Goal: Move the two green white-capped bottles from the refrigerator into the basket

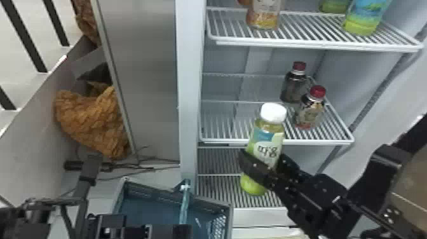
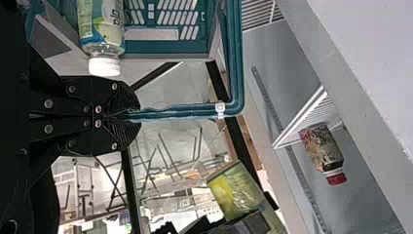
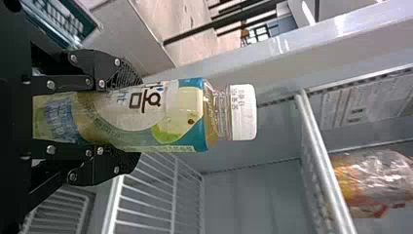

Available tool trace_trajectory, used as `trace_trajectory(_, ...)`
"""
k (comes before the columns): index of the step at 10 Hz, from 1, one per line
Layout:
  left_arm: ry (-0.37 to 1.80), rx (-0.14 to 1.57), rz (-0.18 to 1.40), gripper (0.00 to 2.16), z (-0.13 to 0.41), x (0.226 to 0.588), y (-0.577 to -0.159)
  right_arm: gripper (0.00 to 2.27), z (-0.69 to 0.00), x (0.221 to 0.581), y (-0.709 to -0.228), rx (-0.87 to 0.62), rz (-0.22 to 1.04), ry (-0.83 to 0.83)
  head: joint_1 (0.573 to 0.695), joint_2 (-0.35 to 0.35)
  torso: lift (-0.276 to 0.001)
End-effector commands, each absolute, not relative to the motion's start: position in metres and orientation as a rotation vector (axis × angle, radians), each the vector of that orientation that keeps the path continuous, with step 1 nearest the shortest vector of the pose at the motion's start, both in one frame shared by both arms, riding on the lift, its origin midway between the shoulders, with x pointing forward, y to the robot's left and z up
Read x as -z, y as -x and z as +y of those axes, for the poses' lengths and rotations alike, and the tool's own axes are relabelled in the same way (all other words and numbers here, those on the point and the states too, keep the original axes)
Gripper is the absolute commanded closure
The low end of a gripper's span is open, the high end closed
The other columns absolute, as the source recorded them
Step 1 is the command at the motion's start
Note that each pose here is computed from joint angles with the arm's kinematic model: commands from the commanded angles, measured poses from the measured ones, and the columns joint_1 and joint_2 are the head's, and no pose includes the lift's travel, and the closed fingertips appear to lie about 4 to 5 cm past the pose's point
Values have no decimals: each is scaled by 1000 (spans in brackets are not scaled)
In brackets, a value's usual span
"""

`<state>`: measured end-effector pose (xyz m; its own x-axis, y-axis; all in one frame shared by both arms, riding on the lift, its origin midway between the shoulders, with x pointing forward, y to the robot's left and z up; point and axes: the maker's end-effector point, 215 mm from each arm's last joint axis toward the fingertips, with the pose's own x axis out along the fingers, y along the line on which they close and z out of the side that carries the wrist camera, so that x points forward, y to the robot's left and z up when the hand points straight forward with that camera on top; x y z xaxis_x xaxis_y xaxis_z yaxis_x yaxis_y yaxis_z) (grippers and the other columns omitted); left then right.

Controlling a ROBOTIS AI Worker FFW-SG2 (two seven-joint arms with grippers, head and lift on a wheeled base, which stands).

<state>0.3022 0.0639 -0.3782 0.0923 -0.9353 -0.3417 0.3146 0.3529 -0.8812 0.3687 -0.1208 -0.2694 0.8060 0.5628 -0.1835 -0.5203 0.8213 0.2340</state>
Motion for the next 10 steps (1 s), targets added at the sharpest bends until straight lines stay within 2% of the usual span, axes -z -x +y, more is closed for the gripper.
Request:
trace_trajectory(1,723,1061,1092,1181,63,378,-302,940,-112,279,-361,-612,284,-210,695,-102,-263)
trace_trajectory(7,713,1059,1094,1181,63,380,-304,940,-67,353,-340,-814,476,-472,695,-26,-263)
trace_trajectory(10,714,1053,1094,1181,64,381,-304,940,-66,373,-340,-816,514,-474,695,-8,-263)
